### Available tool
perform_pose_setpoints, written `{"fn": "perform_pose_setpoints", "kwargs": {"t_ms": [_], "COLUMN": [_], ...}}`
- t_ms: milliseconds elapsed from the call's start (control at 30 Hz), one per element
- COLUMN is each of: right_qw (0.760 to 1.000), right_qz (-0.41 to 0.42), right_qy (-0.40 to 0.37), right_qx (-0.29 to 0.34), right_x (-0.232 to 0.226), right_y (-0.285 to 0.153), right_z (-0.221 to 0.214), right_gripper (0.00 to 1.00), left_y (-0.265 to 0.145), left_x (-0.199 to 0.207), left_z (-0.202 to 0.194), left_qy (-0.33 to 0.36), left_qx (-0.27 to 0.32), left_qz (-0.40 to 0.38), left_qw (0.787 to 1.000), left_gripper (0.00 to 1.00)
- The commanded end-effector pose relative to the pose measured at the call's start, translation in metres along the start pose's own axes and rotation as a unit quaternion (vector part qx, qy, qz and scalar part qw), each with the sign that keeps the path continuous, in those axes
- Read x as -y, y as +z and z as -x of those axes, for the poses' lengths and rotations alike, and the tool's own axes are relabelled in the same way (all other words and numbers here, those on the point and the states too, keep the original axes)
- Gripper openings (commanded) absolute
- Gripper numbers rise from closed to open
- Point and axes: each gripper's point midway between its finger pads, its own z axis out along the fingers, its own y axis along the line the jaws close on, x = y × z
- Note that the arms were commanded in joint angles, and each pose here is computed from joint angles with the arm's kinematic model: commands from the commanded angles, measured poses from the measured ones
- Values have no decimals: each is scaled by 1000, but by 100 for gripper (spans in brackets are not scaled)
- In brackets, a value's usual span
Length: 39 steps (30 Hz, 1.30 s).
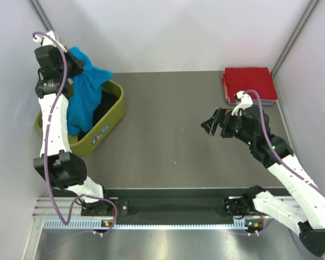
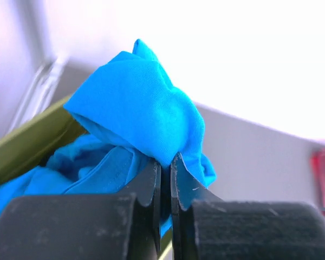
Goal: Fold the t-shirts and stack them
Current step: Grab the tshirt from the pile, then move the tshirt to the center of the board
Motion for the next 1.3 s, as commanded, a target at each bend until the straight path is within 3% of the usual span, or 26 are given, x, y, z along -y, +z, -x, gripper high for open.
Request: {"fn": "perform_pose_setpoints", "kwargs": {"t_ms": [0, 167, 400, 500, 567, 667, 733, 767, 833, 900, 967, 1000, 1133, 1200, 1267], "right_qw": [999, 999, 998, 998, 998, 998, 998, 997, 997, 997, 995, 994, 992, 992, 992], "right_qz": [21, 4, -16, -17, -16, -24, -36, -45, -56, -71, -100, -108, -123, -125, -126], "right_qy": [-8, -15, -15, -15, -13, -8, -4, 1, 3, 3, 8, 10, 21, 25, 27], "right_qx": [32, 44, 54, 54, 56, 61, 56, 56, 44, 32, 16, 9, -6, -10, -10], "right_x": [-14, -7, -1, 0, -1, 3, 8, 11, 18, 26, 40, 43, 54, 56, 57], "right_y": [-9, -12, -14, -15, -16, -18, -17, -16, -11, -4, 1, 3, 9, 12, 14], "right_z": [19, 22, 27, 27, 28, 27, 23, 23, 14, 5, -7, -12, -29, -33, -35], "right_gripper": [100, 100, 100, 100, 100, 100, 100, 100, 100, 100, 100, 100, 100, 100, 100], "left_y": [-36, -86, -197, -229, -235, -231, -197, -190, -150, -129, -130, -113, -105, -109, -108], "left_x": [94, 159, 229, 238, 246, 265, 268, 289, 290, 297, 304, 296, 293, 296, 300], "left_z": [77, 130, 199, 210, 203, 167, 131, 97, 47, -10, -49, -87, -181, -234, -271], "left_qy": [31, 12, -25, -57, -91, -124, -117, -97, -79, -78, -81, -97, -75, -57, -32], "left_qx": [133, 207, 315, 331, 300, 223, 164, 108, 32, -46, -84, -116, -195, -267, -303], "left_qz": [-157, -278, -426, -465, -498, -562, -553, -571, -529, -526, -529, -501, -450, -431, -422], "left_qw": [978, 938, 848, 819, 808, 787, 809, 808, 845, 846, 840, 852, 868, 860, 854], "left_gripper": [0, 0, 0, 0, 0, 0, 0, 0, 0, 0, 0, 0, 0, 0, 0]}}
